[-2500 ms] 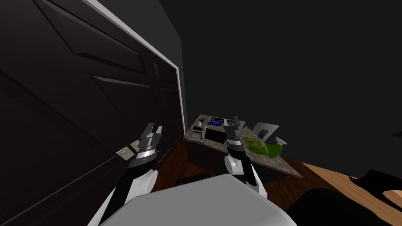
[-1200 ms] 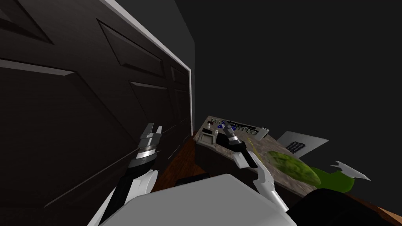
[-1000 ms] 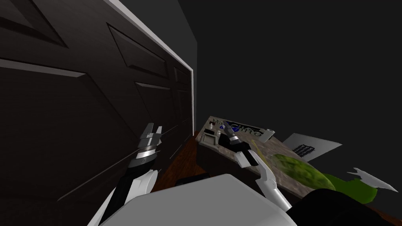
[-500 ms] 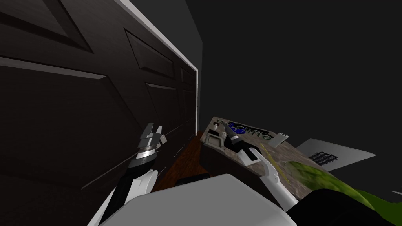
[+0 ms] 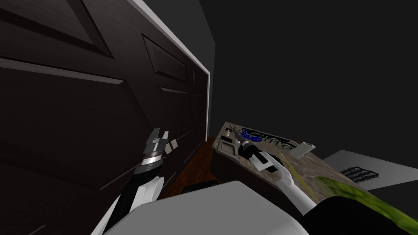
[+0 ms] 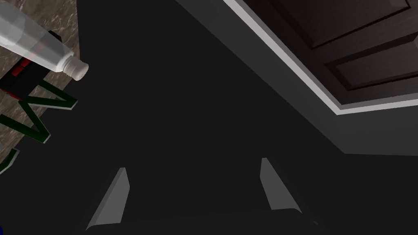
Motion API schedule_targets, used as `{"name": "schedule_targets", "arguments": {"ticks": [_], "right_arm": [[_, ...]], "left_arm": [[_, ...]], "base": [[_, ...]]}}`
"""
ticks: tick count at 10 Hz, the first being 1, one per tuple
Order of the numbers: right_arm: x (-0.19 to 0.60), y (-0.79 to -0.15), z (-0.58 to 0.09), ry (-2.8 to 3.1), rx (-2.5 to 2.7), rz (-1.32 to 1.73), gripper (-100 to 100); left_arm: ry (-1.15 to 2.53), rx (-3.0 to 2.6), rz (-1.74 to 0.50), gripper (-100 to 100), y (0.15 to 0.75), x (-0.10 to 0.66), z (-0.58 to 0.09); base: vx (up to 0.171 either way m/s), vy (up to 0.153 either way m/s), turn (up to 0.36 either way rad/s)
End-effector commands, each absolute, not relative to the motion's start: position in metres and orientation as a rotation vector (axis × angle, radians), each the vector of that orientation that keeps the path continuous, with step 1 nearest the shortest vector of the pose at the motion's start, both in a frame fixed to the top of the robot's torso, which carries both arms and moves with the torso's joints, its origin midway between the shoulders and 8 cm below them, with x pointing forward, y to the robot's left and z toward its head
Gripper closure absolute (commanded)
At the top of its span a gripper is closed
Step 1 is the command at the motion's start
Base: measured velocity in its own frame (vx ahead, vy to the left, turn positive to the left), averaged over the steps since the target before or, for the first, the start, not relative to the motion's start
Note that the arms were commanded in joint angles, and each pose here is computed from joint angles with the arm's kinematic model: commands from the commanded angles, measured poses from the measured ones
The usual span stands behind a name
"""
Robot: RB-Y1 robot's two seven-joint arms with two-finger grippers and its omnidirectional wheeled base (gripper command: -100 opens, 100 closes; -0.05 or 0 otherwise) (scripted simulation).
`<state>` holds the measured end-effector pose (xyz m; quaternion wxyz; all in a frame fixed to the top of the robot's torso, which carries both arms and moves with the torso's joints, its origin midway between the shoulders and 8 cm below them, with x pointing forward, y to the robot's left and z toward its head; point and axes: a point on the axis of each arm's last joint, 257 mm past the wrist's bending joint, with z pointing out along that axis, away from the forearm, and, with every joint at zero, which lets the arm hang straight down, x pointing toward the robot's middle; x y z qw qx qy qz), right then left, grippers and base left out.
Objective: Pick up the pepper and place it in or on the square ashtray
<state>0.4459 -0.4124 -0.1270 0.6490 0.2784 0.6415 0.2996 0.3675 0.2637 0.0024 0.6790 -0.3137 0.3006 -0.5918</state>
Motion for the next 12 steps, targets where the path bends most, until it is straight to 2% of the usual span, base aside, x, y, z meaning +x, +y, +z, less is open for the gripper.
{"name": "schedule_targets", "arguments": {"ticks": [1,7,9,12], "right_arm": [[0.445,-0.424,-0.136,1.491,0.631,0.636,-100],[0.439,-0.507,-0.189,1.687,0.653,0.328,-100],[0.438,-0.513,-0.191,1.693,0.655,0.314,-100],[0.429,-0.555,-0.209,1.77,0.657,0.16,-100]], "left_arm": [[0.675,-0.705,-1.329,0,0.264,0.367,0.002],[0.675,-0.705,-1.329,0,0.264,0.367,0.002],[0.675,-0.705,-1.329,0,0.264,0.367,0.002],[0.675,-0.705,-1.329,0,0.264,0.367,0.002]], "base": [[0.028,0.062,0.049],[0.037,0.073,0.077],[0.023,0.029,0.014],[0.034,0.038,0.053]]}}
